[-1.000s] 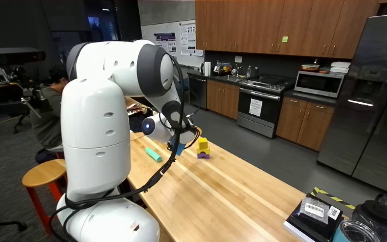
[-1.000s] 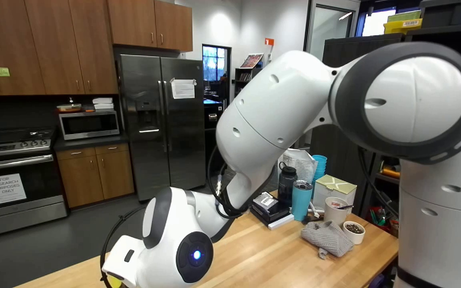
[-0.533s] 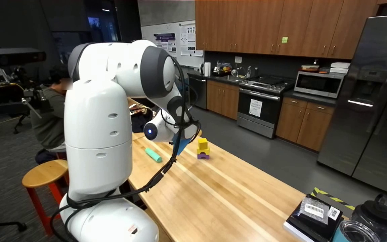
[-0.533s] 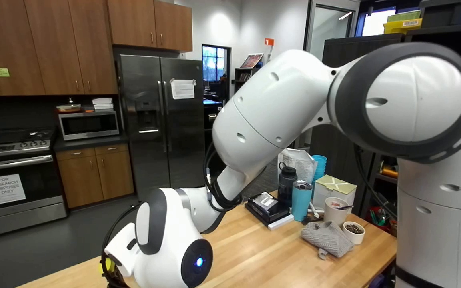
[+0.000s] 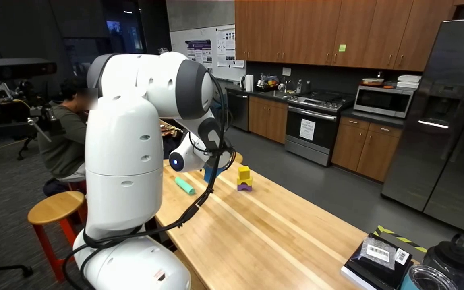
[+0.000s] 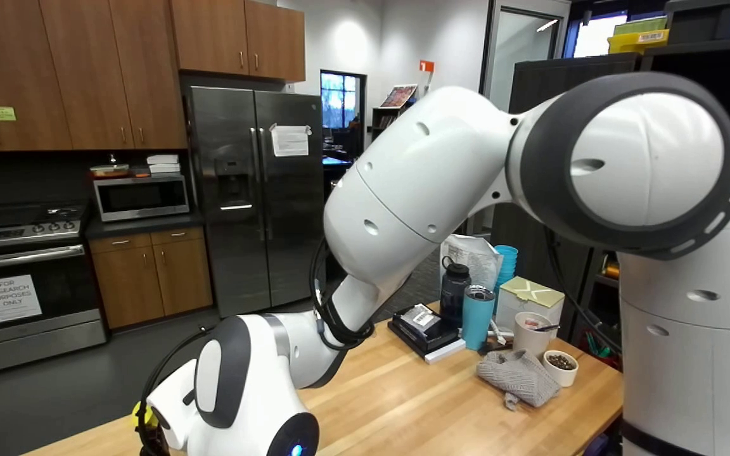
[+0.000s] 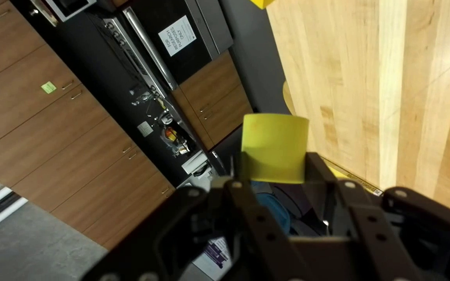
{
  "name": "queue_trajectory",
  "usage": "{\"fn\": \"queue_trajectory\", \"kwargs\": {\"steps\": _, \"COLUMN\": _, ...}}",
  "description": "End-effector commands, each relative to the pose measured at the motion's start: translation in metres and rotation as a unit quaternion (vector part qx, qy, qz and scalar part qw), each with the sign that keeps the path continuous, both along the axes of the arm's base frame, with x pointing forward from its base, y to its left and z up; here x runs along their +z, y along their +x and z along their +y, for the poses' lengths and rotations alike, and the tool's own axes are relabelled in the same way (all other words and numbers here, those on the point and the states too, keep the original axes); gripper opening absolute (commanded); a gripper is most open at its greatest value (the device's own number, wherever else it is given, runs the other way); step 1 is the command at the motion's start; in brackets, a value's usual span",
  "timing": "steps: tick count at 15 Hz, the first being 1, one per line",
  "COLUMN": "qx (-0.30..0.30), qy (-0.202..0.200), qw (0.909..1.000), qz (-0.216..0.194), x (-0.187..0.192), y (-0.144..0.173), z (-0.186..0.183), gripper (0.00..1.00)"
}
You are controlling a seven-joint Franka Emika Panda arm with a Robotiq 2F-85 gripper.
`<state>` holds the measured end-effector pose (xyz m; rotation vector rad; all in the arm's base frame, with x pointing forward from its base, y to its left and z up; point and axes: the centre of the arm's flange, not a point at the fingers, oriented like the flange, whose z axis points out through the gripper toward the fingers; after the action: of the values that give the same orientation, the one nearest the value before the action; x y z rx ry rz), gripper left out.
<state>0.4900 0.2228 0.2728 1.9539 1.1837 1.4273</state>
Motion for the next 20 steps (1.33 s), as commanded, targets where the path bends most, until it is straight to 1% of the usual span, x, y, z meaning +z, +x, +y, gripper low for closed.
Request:
{"fn": "queue_trajectory", "kwargs": {"steps": 1, "qx": -0.011, "qy": 0.01, "qw": 0.9998, "qz": -0.016, "x": -0.013, "y": 0.006, "z": -0.041, "gripper": 0.14}}
{"fn": "queue_trajectory", "kwargs": {"steps": 7, "qx": -0.031, "qy": 0.0, "qw": 0.9994, "qz": -0.018, "x": -0.016, "y": 0.015, "z": -0.059, "gripper": 0.14}}
{"fn": "queue_trajectory", "kwargs": {"steps": 9, "qx": -0.032, "qy": 0.0, "qw": 0.9993, "qz": -0.019, "x": -0.016, "y": 0.016, "z": -0.059, "gripper": 0.14}}
{"fn": "queue_trajectory", "kwargs": {"steps": 14, "qx": -0.035, "qy": 0.014, "qw": 0.9991, "qz": -0.022, "x": -0.02, "y": 0.02, "z": -0.054, "gripper": 0.14}}
{"fn": "queue_trajectory", "kwargs": {"steps": 20, "qx": -0.047, "qy": 0.022, "qw": 0.9984, "qz": -0.023, "x": -0.026, "y": 0.023, "z": -0.062, "gripper": 0.14}}
